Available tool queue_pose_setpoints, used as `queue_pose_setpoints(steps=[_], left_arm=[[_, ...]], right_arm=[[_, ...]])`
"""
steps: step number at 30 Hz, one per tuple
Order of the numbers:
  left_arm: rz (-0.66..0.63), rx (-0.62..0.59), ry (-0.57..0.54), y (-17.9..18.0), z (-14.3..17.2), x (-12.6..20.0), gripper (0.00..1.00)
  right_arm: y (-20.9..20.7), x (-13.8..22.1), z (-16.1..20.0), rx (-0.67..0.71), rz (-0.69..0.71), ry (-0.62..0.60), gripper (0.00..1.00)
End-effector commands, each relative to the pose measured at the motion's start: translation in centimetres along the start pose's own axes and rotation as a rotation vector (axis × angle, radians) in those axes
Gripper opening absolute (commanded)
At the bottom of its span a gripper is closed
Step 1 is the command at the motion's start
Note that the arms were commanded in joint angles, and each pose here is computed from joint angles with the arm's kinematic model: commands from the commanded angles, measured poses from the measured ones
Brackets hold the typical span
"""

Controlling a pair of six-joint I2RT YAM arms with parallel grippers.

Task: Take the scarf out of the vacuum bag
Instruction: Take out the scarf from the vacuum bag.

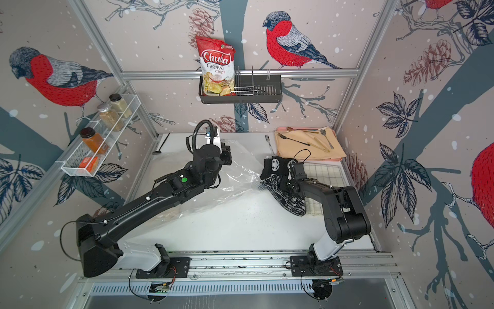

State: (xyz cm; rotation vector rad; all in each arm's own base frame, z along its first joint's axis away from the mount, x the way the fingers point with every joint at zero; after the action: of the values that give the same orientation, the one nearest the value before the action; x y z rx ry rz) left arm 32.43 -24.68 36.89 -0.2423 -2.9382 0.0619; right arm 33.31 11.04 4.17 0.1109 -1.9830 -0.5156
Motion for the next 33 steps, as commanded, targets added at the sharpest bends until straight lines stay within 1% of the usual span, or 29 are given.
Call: queue_pose_setpoints(steps=[1,6,12,23,28,30,33], left_arm=[[-0.023,0.018,-0.072,0.4,-2.0,0.3,0.0],[-0.036,0.011,-0.1,0.9,-3.2,0.8,0.0],[-0.032,0.012,-0.134,1.1,-4.9,1.4,0.0],[-0.037,0.01,-0.141,1.5,-5.3,1.8,0.0],[-0.067,0.004,-0.156,2.1,-5.8,2.2,0.0],[-0.065,0.004,-0.157,2.2,-5.9,2.3,0.0],[-0.055,0.008,-0.154,2.0,-5.8,2.3,0.0]], right_arm=[[-3.3,-0.1,3.3,-0.012,0.167,0.124,0.0],[-3.2,-0.3,3.6,-0.001,0.176,0.149,0.0],[-3.4,0.2,3.8,0.031,0.237,0.16,0.0],[-4.7,1.7,3.1,0.07,0.361,0.13,0.0],[-3.5,1.6,3.0,0.085,0.317,0.133,0.0],[-2.4,1.7,2.7,0.091,0.259,0.126,0.0],[0.3,3.0,1.6,0.093,0.106,0.073,0.0]])
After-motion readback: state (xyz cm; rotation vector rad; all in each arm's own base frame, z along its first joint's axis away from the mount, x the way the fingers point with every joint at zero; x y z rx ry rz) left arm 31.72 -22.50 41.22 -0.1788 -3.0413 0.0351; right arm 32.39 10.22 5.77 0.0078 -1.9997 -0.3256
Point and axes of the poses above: each gripper's point midway between its finger pads, its own x axis back along the fingers, its own y axis along the line the jaws close on, z = x × y, the point moved 3 cm from there along x, back along the fingers, and after that the axes turned 2 degrees about -x, right-handed, at the moved point
